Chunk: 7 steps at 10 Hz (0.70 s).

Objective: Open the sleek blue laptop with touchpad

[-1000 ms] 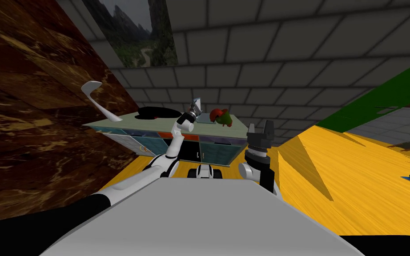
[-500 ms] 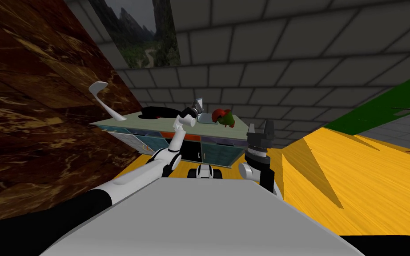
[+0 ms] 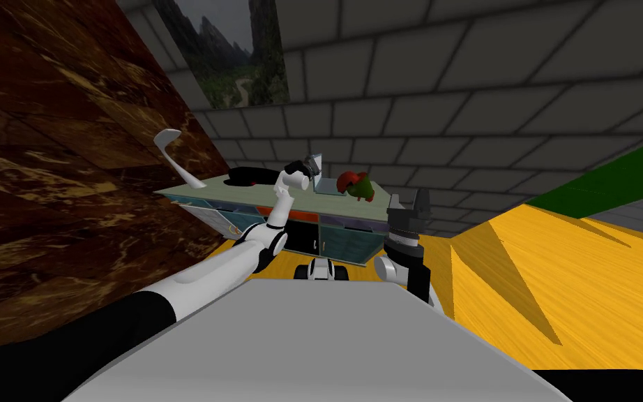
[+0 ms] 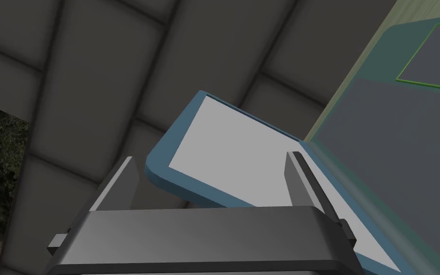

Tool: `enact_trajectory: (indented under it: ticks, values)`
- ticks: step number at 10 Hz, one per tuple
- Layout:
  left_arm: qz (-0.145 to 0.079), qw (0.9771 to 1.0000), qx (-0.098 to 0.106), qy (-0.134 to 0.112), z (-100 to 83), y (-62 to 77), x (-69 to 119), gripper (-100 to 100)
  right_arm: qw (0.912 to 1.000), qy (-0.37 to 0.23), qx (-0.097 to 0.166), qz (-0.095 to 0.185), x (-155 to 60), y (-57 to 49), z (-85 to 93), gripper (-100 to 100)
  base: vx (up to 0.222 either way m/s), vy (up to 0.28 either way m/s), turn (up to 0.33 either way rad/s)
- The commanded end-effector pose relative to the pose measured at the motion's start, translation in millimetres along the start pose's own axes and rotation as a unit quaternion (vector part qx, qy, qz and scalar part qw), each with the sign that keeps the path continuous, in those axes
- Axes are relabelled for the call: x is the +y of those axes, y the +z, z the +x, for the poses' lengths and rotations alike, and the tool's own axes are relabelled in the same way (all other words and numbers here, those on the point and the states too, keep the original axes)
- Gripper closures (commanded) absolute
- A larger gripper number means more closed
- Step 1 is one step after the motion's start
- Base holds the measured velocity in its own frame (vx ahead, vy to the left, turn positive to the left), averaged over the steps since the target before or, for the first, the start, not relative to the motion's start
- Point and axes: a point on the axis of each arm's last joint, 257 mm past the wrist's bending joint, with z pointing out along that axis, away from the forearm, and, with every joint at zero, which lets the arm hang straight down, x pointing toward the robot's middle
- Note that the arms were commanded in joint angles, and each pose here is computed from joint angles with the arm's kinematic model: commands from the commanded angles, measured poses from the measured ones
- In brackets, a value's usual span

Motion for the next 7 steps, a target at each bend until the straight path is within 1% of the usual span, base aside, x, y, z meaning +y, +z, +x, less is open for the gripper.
enact_trajectory:
  ticks: [1,4,5,6,7]
  values:
    - [-0.019,0.9996,-0.014,-0.012,1.1,9.0,1.0,-100,1.0000,0.000,0.000,0.000,0.0,0.0,0.0,0,0.008,0.028,0.050]
    - [-0.037,0.9986,-0.028,-0.025,2.6,17.4,1.9,-100,1.0000,0.000,0.000,0.000,0.0,0.0,0.0,0,0.007,0.029,0.048]
    - [-0.033,0.9989,-0.024,-0.022,3.9,15.8,1.8,-100,1.0000,0.000,0.000,0.000,0.0,0.0,0.0,0,0.002,0.015,0.004]
    - [-0.034,0.9988,-0.026,-0.023,6.7,15.5,-3.9,-100,1.0000,0.000,0.000,0.000,0.0,0.0,0.0,0,0.093,-0.030,-0.019]
    - [-0.033,0.9989,-0.025,-0.022,5.6,15.6,-1.8,-100,1.0000,0.000,0.000,0.000,0.0,0.0,0.0,0,0.061,-0.019,0.002]
